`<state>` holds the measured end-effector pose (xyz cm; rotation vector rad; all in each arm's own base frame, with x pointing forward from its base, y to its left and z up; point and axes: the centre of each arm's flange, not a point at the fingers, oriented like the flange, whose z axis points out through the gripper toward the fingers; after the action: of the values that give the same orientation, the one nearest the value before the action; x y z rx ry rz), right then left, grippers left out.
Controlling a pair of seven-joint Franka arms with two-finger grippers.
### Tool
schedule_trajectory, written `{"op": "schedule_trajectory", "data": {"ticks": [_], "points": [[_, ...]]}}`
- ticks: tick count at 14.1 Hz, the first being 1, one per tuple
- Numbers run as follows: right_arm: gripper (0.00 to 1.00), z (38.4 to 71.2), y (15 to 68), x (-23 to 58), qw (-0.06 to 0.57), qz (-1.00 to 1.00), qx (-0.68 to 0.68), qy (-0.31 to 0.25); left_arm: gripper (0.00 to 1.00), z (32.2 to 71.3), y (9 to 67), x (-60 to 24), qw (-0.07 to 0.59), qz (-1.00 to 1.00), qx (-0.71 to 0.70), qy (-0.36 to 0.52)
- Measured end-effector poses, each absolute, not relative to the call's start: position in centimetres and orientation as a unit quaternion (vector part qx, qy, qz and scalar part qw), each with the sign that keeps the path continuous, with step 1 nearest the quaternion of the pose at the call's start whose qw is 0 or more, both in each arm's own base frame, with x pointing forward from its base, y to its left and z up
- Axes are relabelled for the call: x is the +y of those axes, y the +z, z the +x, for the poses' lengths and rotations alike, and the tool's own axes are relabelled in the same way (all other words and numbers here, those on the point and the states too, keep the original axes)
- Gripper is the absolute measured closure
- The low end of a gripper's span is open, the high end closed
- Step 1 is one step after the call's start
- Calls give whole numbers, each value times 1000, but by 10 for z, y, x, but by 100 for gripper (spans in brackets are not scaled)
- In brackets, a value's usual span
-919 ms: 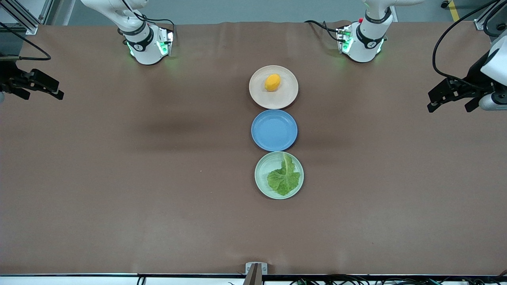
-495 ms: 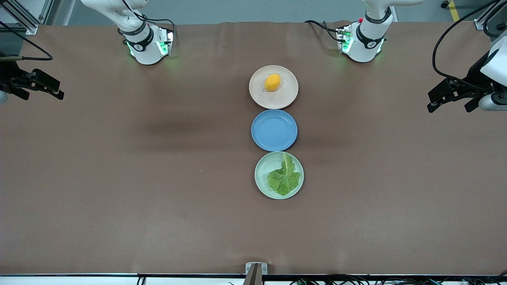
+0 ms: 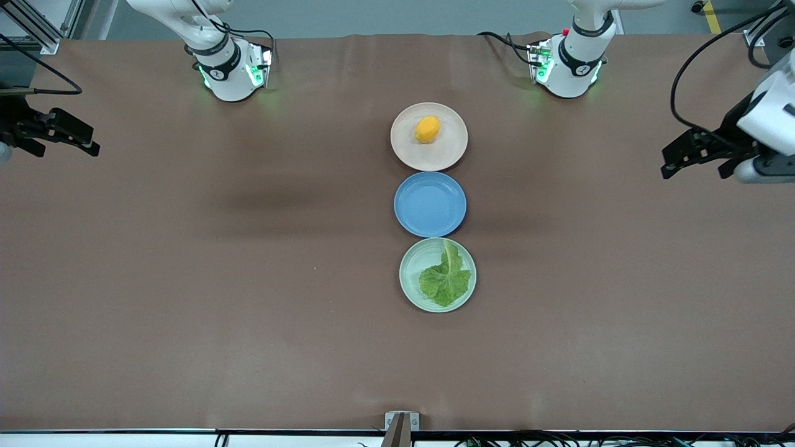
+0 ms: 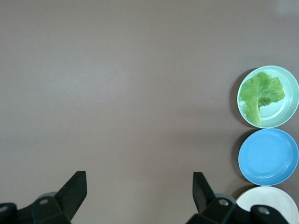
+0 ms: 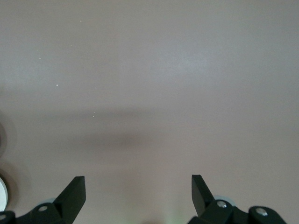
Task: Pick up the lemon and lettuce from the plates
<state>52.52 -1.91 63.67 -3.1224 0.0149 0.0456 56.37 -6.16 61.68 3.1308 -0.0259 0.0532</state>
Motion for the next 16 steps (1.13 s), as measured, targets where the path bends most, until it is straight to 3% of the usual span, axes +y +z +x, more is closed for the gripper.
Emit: {"op": "schedule_trajectory", "data": {"ticks": [4, 10, 16], "points": [[0, 525, 637, -22, 10, -1000, -3, 13, 0, 585, 551, -122, 3, 999, 15, -33], [0, 526, 642, -22, 10, -1000, -3, 7, 0, 615, 435, -261, 2, 989, 146, -39], [0, 539, 625, -24, 10, -1000, -2, 18, 0, 628, 352, -354, 64, 913, 403, 11]]}}
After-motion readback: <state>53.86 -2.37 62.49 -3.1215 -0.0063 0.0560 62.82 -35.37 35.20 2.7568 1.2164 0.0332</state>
